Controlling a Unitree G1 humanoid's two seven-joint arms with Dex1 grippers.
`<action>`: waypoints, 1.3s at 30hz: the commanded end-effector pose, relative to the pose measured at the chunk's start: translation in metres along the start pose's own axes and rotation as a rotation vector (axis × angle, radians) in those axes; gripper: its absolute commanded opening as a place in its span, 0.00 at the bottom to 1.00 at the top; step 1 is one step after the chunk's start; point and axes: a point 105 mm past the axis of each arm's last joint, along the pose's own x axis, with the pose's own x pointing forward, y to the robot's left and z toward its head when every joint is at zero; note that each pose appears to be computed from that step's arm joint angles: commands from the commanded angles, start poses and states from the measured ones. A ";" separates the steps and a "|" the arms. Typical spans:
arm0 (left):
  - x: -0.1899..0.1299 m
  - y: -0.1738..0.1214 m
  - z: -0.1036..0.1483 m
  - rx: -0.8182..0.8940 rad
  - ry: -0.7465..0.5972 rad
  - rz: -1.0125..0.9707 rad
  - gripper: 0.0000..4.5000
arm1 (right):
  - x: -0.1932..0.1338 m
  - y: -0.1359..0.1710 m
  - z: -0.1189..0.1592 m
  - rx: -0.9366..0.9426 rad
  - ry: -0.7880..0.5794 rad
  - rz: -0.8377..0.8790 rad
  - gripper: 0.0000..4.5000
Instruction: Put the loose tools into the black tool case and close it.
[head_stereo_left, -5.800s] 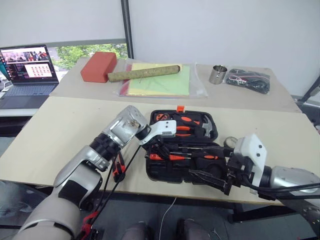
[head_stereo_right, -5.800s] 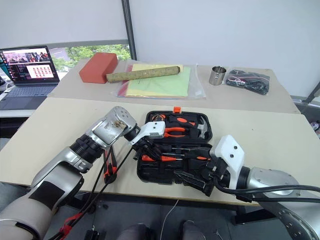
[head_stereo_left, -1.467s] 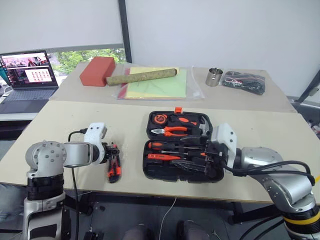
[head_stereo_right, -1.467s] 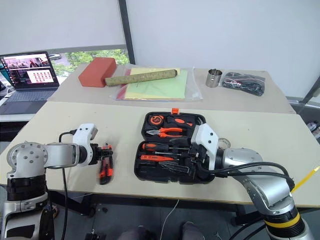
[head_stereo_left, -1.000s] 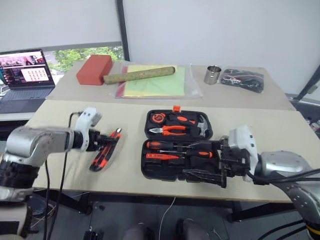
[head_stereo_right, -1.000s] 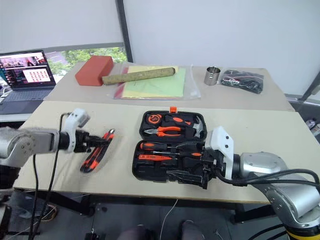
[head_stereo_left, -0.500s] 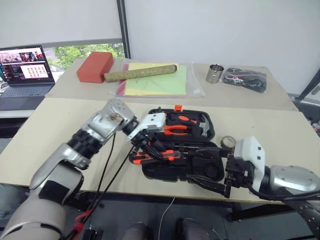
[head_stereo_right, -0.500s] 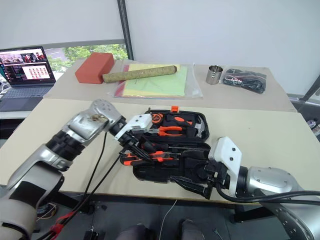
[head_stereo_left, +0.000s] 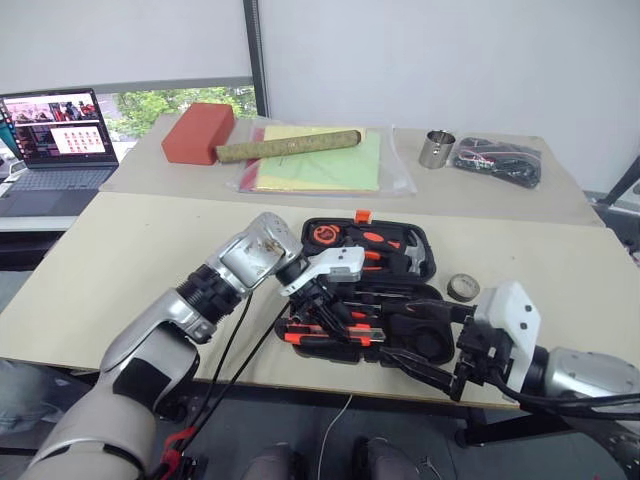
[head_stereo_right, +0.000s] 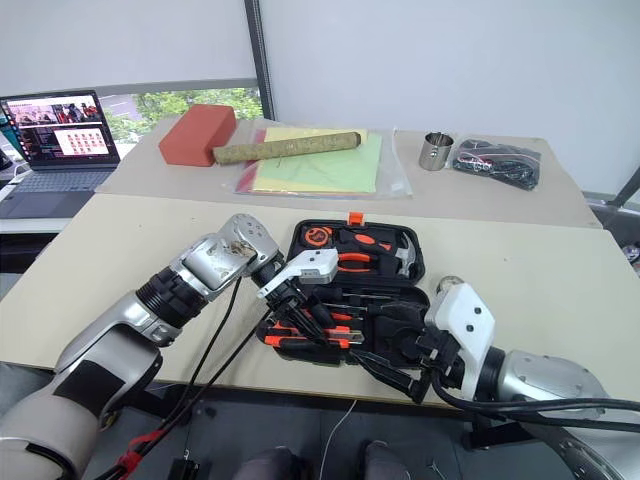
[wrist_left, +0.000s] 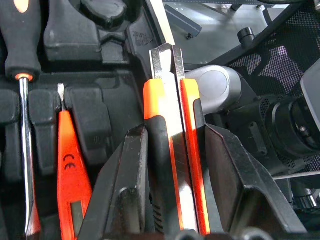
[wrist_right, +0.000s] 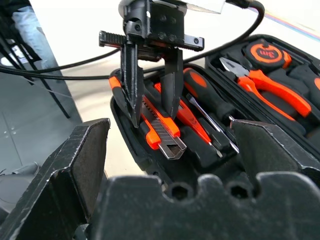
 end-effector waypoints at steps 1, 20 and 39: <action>0.006 0.004 0.010 0.053 0.036 0.014 0.28 | -0.002 0.004 0.011 -0.033 -0.044 -0.012 1.00; -0.005 0.008 0.028 0.019 -0.020 0.048 0.28 | -0.002 0.004 0.005 -0.025 -0.026 -0.015 1.00; 0.027 0.012 0.019 -0.041 -0.001 0.015 0.50 | -0.005 0.002 0.001 -0.018 -0.011 -0.023 1.00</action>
